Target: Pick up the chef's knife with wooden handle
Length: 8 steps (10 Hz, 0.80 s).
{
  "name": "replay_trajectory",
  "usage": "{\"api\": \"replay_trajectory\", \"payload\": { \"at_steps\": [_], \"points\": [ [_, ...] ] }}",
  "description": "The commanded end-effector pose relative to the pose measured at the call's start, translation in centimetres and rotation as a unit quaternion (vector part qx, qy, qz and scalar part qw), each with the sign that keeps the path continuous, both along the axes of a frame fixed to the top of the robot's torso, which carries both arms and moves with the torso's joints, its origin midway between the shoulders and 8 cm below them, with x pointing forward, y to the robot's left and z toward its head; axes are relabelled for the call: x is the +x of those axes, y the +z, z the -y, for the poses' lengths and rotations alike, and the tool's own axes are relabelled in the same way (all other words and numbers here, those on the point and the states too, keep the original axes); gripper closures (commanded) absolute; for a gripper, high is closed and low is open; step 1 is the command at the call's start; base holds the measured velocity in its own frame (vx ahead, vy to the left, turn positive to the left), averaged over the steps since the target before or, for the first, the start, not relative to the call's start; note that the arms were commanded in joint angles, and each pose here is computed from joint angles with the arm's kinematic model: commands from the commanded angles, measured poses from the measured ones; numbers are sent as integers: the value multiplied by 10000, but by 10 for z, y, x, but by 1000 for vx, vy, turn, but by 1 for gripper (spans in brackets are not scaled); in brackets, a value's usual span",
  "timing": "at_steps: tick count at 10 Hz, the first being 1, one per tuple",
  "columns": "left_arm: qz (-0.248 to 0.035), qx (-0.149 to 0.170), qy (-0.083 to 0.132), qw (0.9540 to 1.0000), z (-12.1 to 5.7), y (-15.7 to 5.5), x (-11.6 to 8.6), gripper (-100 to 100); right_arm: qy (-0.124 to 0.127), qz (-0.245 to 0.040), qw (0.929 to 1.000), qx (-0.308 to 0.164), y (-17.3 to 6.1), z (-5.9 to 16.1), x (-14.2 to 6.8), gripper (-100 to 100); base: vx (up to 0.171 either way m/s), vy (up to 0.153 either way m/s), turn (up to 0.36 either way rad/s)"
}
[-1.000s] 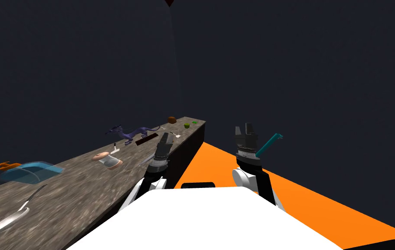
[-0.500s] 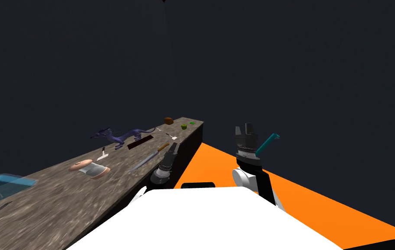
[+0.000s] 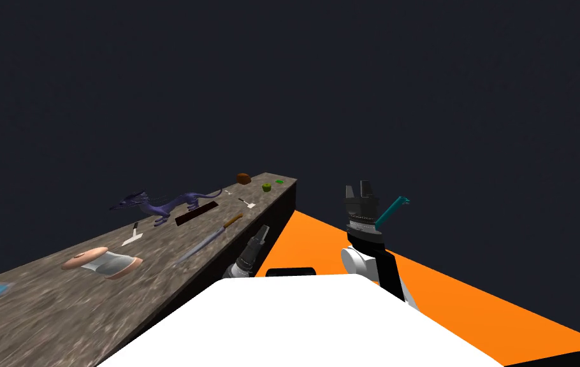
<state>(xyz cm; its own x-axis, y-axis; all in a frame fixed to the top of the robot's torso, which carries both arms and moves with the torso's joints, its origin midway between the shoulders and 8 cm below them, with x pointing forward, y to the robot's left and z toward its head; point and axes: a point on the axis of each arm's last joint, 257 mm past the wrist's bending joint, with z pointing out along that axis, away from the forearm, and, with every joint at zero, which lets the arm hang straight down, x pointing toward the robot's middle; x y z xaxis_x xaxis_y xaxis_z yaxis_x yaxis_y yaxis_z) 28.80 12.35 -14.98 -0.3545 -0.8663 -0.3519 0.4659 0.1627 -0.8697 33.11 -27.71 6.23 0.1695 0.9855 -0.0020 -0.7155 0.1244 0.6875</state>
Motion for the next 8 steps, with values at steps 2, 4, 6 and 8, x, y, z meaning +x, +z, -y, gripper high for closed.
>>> {"api": "replay_trajectory", "payload": {
  "at_steps": [2, 4, 6, 8],
  "points": [
    [-416, 201, -289, 9985, 12, -38, -27, -100, 0, 0, 10000, 0, 0, 0, 0, 0, 78, -51, -39],
    [-808, 374, -535, 9946, 17, -70, -53, -100, 0, 0, 10000, 0, 0, 0, 0, 0, 63, -51, -43],
    [-1218, 543, -768, 9881, 19, -102, -83, -100, 0, 0, 10000, 0, 0, 0, 0, 0, 85, -40, -41],
    [-1652, 746, -1015, 9782, 17, -133, -119, -100, 0, 0, 10000, 0, 0, 0, 0, 0, 80, -59, -37]
  ]
}}
